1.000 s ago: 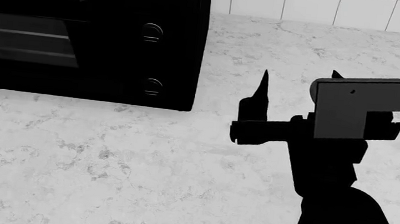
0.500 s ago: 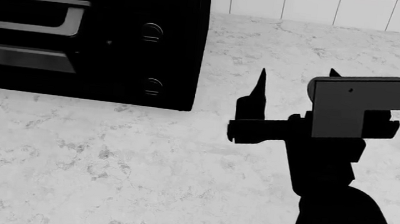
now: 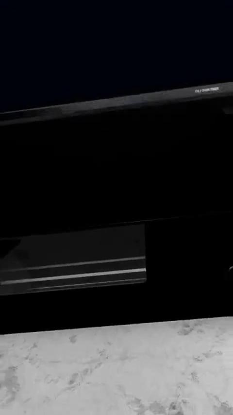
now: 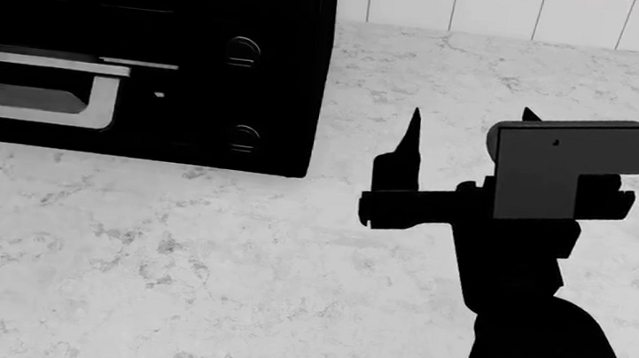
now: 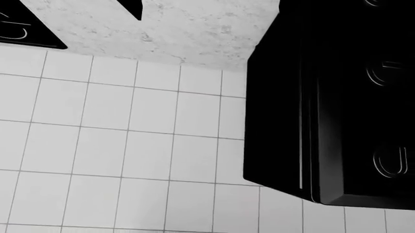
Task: Open the toaster oven door.
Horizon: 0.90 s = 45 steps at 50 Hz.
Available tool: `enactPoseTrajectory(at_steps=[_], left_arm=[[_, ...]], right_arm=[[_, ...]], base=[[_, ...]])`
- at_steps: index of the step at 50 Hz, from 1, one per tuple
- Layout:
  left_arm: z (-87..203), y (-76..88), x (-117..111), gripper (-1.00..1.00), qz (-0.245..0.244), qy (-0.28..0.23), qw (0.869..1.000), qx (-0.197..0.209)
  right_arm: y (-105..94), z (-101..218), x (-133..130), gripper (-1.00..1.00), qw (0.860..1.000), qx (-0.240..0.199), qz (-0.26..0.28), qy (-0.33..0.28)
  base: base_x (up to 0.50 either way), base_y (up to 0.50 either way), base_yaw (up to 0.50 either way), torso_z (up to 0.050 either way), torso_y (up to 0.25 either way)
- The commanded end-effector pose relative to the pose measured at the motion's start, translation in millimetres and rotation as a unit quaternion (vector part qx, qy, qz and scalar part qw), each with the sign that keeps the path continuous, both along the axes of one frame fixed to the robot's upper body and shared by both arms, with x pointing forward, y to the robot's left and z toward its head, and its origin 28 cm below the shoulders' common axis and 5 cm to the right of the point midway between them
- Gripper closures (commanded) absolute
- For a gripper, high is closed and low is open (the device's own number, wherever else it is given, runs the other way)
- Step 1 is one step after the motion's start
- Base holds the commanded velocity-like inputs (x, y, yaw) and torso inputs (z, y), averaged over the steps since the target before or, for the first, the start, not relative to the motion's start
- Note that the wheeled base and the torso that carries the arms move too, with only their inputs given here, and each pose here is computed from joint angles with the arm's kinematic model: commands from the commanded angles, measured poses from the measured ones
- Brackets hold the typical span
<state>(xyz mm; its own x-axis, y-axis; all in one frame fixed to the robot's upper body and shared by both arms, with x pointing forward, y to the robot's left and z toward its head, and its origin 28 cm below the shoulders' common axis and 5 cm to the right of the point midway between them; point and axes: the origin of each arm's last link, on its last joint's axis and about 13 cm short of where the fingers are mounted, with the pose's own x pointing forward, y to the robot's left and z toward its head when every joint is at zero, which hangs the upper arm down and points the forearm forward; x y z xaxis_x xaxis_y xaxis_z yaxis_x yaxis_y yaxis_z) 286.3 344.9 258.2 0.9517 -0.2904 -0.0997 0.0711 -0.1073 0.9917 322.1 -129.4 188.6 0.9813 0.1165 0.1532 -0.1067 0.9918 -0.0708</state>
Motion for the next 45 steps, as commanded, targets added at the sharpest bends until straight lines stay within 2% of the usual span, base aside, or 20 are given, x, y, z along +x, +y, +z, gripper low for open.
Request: enactPoseTrajectory(at_steps=[1,36,45], left_arm=[[-2,-19.2,-14,1.0,-0.059,-0.004,0.998,-0.026],[-22,-20.6,-37,1.0,-0.07,0.02,0.997,-0.017],[-37,-22.8,-48,1.0,-0.075,0.031,0.997,-0.014]], right_arm=[[0.8,1,-1,-1.0,1.0,-0.001,0.001,-0.001],[2.2,0,-1,-1.0,1.0,0.002,0.004,0.0],[2.4,-1,0,-1.0,1.0,0.002,0.005,0.0]], base=[[0.0,0.0,0.0,0.0,0.01],[0.0,0.0,0.0,0.001,0.003],[-0.01,0.0,0.0,0.001,0.005]])
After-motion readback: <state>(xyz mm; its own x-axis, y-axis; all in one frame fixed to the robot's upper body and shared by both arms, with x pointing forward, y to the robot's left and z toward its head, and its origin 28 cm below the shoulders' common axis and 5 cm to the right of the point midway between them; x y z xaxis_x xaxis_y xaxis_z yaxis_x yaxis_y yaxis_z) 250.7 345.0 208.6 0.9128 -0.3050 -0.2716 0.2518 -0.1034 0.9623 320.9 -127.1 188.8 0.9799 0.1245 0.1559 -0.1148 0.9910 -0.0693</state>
